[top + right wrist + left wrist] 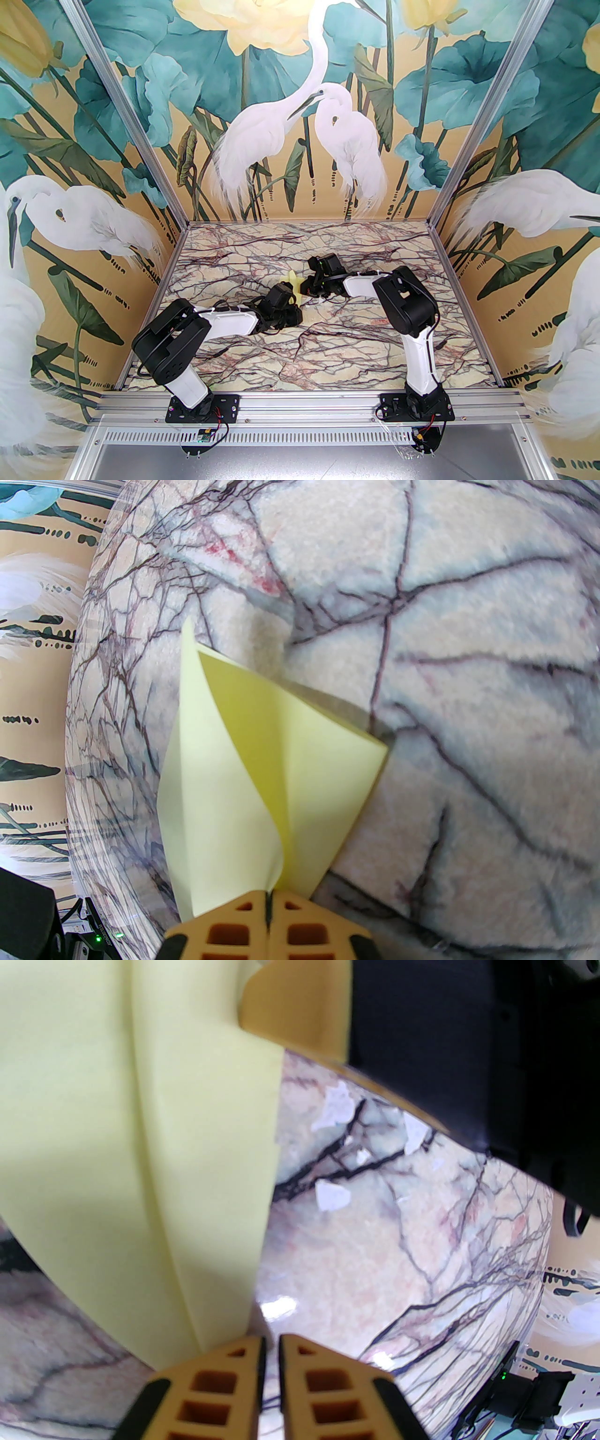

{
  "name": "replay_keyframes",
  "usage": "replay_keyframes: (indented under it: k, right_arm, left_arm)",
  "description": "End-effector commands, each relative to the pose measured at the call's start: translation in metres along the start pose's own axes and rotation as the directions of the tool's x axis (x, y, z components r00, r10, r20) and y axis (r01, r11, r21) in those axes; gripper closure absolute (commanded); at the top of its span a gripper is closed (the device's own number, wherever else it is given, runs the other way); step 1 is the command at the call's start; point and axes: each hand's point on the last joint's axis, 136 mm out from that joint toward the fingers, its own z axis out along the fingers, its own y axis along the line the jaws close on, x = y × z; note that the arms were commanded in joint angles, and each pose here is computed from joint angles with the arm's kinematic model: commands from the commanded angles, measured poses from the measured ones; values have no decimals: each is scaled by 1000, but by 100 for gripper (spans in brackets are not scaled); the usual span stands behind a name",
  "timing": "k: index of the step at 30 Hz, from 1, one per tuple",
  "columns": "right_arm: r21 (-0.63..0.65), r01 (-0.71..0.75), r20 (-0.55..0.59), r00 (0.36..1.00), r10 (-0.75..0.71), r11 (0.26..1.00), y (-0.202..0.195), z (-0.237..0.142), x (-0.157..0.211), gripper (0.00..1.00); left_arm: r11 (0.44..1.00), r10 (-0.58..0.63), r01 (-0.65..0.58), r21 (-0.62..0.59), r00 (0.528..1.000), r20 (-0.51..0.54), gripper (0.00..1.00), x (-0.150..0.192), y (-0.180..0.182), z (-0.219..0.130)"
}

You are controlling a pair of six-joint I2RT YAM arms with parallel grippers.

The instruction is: Fold a paper plane with a square sheet of paper (fold left side to right side)

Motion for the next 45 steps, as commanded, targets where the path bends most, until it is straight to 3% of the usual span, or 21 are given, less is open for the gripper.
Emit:
replay_keyframes:
  k: [1,8,24,35,45]
  right_arm:
    - [47,-24,-19,1000,24,999,-17,7,8,100]
    - [47,-23,-19,1000,24,999,-18,8,8,100]
    - [47,-24,-21,999,25,999,-18,8,8,100]
    - [45,-20,-21,1000,21,999,-17,7,8,100]
    - [44,-25,-24,999,26,999,-18,8,9,100]
  left_arm:
    - [999,-12,11,-32,1000,-25,85,11,9,-6]
    - [999,-7,6,47,1000,8,84,2,-12,-27]
    - [999,-36,34,-30,996,-81,85,32,21,-1]
    - [992,-57,52,113,997,42,83,-23,-18,-37]
    - [993,-59,57,104,998,8,84,-34,-17,-6]
